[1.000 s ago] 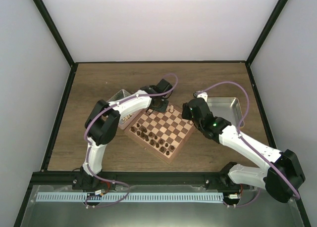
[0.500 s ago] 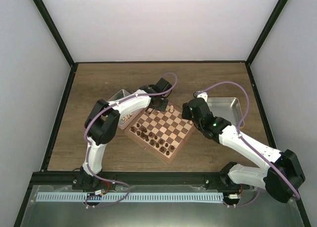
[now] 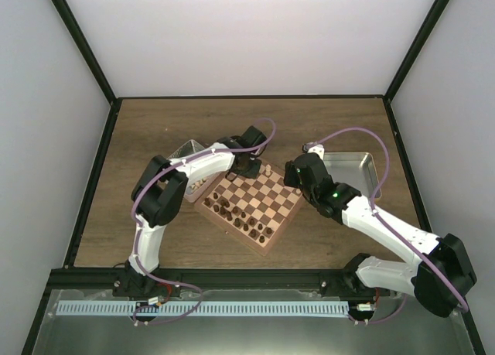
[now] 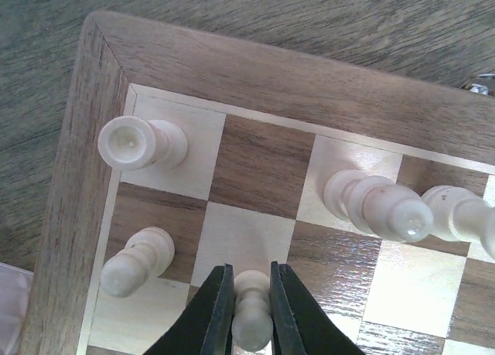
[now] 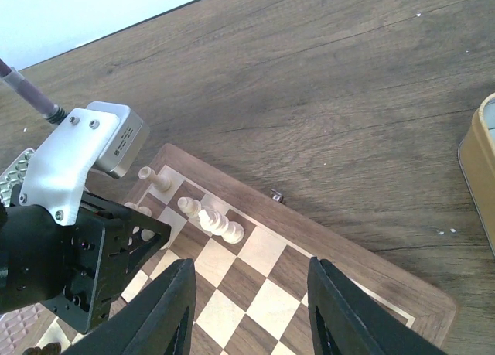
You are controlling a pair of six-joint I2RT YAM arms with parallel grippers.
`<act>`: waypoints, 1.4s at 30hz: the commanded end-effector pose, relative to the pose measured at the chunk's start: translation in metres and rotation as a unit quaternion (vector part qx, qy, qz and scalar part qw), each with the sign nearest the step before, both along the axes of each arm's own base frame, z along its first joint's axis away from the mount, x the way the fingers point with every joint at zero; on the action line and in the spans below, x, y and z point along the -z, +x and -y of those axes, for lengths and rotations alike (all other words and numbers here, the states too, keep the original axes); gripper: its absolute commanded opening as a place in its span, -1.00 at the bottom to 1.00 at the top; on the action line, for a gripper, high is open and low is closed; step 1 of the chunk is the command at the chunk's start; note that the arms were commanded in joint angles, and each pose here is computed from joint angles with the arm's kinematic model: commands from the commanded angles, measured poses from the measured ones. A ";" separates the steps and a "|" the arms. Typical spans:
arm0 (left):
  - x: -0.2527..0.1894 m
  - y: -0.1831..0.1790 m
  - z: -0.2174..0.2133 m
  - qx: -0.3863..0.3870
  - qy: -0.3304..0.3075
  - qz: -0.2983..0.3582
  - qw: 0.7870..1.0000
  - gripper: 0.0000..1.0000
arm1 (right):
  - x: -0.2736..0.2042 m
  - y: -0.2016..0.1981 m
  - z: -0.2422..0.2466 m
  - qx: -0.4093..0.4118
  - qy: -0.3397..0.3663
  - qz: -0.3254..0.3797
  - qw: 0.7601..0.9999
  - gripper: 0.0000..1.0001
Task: Set up the chess pieces on the board
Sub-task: Place the chess piece on the chessboard, then adjust the chess piece on the chessboard.
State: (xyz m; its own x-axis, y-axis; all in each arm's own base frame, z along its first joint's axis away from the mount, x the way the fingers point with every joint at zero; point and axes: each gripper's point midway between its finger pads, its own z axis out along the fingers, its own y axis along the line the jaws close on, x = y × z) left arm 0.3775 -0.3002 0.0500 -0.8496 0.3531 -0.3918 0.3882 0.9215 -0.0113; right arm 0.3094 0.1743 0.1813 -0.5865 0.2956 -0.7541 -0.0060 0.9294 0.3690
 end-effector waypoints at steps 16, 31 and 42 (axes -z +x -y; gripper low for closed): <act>-0.002 0.009 0.000 0.001 -0.001 0.015 1.000 -0.70 | -0.011 0.003 0.003 0.011 0.007 0.011 1.000 -0.16; -0.070 0.002 0.005 0.005 -0.079 0.052 0.996 -0.32 | -0.017 0.004 -0.001 0.006 0.014 0.008 1.000 -0.16; -0.084 -0.007 -0.086 -0.119 -0.090 0.089 0.985 -0.31 | -0.002 0.001 -0.057 -0.127 0.038 -0.035 0.991 -0.30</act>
